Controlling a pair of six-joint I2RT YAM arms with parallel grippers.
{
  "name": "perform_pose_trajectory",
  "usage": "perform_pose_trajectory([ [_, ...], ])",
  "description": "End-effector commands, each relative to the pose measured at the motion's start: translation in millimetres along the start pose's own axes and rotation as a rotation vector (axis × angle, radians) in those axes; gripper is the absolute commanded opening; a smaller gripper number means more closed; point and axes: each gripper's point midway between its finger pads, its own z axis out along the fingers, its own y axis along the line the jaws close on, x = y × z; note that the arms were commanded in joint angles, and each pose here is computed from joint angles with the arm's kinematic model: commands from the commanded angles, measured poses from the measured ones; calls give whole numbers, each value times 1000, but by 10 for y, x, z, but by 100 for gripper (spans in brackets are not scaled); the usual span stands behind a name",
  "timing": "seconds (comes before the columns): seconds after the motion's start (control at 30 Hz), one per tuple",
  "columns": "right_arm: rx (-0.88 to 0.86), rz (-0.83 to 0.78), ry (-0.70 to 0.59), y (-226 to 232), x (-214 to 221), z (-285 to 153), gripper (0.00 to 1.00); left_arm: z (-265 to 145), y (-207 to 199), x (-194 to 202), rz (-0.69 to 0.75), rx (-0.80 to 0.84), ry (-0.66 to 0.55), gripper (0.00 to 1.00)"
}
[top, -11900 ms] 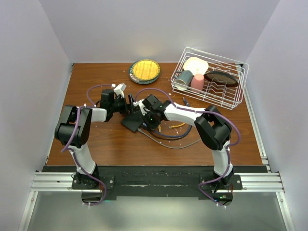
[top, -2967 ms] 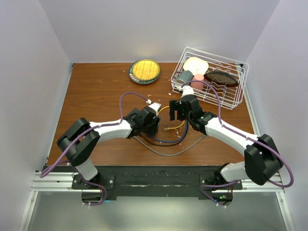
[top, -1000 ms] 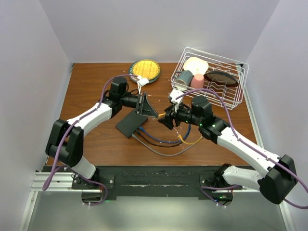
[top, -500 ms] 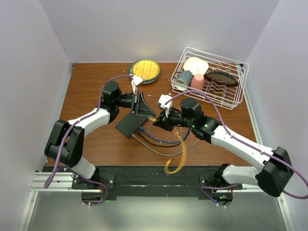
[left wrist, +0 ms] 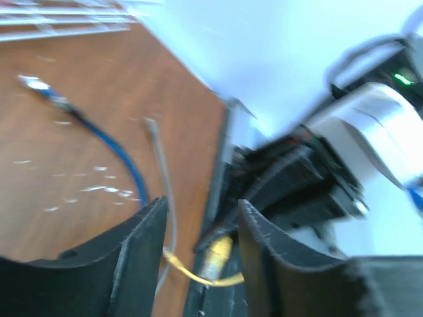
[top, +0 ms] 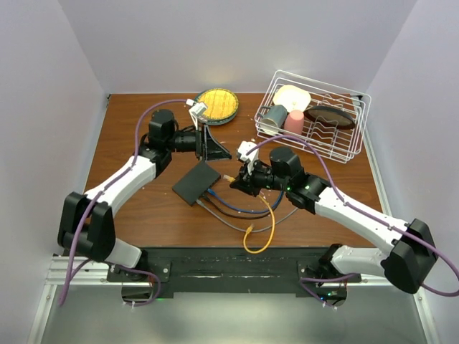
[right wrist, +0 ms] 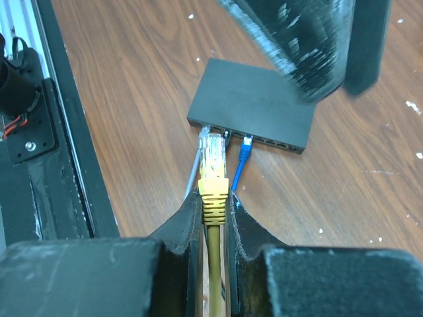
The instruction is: Insert the plug into the switch port
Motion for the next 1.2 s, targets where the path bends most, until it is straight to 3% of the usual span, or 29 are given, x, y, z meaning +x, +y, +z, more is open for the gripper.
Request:
perform_pose_trajectory([
  [0.0,31,-20,-76,-10,-199,-101,0,-231,216,-132,138,-296,-50,58],
  [0.17,89,-41,-111,-59,-290,-199,0,-360,356,-136,185,-417,-89,64],
  [0.5,236,-111,-135,-155,-416,-263,0,-247,399,90,87,-371,-26,75],
  [0.97,320,-126,-83,-201,-329,-101,0,-23,227,189,8,-246,10,73],
  [1.17,384,-119,-136,-297,-445,-133,0,62,194,313,-22,-214,47,67],
])
